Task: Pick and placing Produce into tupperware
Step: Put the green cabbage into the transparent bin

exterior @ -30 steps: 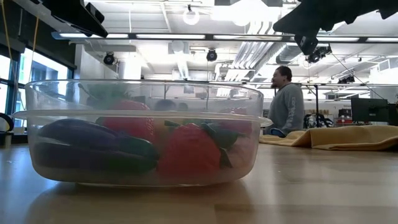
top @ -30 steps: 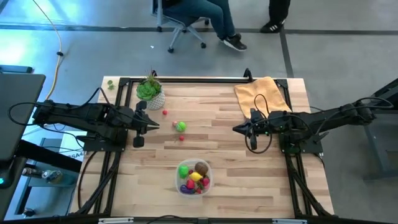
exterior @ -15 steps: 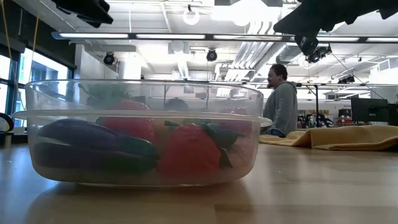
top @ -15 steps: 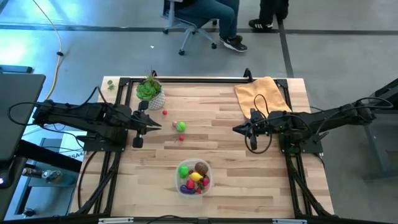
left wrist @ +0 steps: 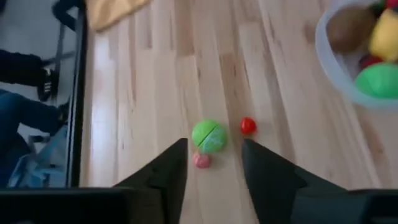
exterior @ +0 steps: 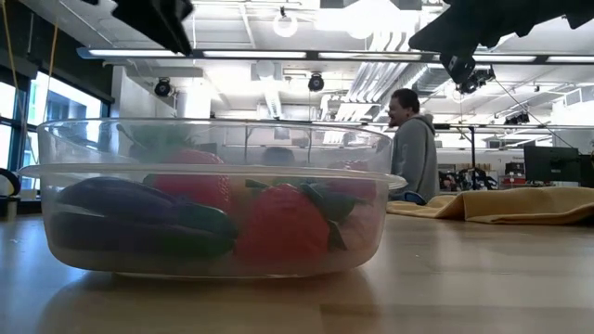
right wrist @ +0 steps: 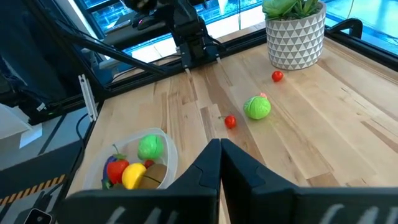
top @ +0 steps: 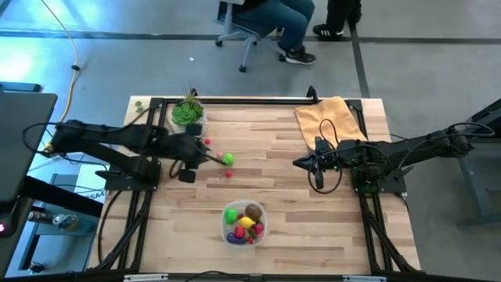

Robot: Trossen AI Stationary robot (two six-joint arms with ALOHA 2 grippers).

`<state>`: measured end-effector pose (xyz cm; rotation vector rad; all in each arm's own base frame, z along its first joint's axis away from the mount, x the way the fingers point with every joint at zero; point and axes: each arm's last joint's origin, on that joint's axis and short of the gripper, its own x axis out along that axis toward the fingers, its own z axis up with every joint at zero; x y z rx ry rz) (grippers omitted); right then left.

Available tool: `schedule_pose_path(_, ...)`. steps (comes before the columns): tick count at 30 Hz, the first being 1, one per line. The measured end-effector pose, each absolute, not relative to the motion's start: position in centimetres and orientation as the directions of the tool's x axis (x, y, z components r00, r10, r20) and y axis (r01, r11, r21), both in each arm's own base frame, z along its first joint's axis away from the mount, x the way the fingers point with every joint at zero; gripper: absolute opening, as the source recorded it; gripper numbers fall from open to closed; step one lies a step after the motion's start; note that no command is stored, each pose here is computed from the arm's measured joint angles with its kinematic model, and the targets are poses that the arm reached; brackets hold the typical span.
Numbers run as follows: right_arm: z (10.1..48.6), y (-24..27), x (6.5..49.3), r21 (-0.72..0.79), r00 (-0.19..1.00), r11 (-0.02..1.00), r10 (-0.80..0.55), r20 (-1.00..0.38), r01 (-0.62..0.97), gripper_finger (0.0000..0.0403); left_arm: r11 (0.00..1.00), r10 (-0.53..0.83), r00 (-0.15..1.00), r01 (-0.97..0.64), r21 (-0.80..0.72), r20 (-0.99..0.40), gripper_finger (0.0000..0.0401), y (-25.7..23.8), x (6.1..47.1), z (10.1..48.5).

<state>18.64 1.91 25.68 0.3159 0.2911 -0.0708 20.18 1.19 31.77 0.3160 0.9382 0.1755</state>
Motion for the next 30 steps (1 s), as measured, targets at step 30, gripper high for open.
schedule_pose_path(30,25.6,1.9,18.6,0.291,0.951,0.949,-0.027,-0.307,0.121,0.0000,0.924,0.065,0.323,0.338,0.180,-0.944,0.0249,8.4,29.5,23.2)
